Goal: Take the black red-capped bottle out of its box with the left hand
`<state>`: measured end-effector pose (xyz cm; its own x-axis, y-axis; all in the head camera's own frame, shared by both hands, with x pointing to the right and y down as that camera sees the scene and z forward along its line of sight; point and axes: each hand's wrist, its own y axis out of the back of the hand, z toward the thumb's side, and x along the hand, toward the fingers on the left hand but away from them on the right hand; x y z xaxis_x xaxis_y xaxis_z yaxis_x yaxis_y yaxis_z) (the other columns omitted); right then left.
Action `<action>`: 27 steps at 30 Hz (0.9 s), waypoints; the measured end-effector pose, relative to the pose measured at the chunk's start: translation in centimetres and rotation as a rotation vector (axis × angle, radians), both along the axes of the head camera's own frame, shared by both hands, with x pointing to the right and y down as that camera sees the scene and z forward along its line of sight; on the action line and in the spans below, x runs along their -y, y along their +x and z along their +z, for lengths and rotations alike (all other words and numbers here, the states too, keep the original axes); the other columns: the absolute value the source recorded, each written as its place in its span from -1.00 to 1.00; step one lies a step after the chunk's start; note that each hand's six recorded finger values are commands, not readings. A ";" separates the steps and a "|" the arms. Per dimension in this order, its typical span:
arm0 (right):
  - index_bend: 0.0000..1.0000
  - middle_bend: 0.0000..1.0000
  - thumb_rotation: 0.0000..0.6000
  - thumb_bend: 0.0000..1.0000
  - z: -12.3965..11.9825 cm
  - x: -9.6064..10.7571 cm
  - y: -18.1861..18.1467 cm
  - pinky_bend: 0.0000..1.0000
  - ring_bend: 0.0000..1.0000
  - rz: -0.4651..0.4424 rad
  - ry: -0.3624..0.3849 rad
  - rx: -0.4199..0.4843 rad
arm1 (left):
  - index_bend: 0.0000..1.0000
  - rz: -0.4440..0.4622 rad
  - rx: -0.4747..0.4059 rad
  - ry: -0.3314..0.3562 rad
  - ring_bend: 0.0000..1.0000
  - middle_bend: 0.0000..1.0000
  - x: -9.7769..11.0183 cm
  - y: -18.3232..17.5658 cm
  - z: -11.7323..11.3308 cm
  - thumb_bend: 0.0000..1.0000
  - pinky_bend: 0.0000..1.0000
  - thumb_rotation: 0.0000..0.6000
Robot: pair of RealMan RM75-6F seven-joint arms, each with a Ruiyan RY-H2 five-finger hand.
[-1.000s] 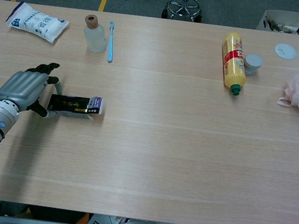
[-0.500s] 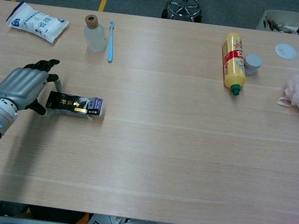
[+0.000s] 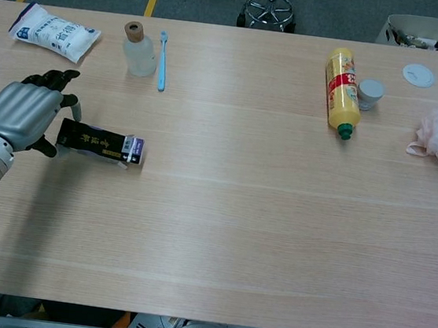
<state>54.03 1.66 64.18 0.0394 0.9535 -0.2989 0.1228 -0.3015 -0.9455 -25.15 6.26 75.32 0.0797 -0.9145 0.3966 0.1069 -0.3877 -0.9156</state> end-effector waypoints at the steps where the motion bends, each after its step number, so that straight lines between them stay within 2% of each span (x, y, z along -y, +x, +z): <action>1: -0.19 -0.50 1.00 -0.82 0.0 0.0 0.0 -0.31 -0.65 -0.001 0.000 0.000 | -0.03 0.006 0.008 0.006 -0.95 -0.95 0.0 0.0 -0.2 -0.65 -0.73 1.00; 15: -0.19 -0.50 1.00 -0.82 0.0 0.1 -0.2 -0.31 -0.65 -0.003 0.002 0.001 | -0.03 0.106 0.135 0.128 -0.94 -0.93 0.5 0.4 -3.7 -0.65 -0.73 1.00; 27: -0.19 -0.50 1.00 -0.82 0.2 0.2 -0.5 -0.31 -0.65 -0.010 -0.002 0.003 | -0.03 0.183 0.260 0.155 -0.94 -0.94 1.1 -0.3 -6.9 -0.65 -0.73 1.00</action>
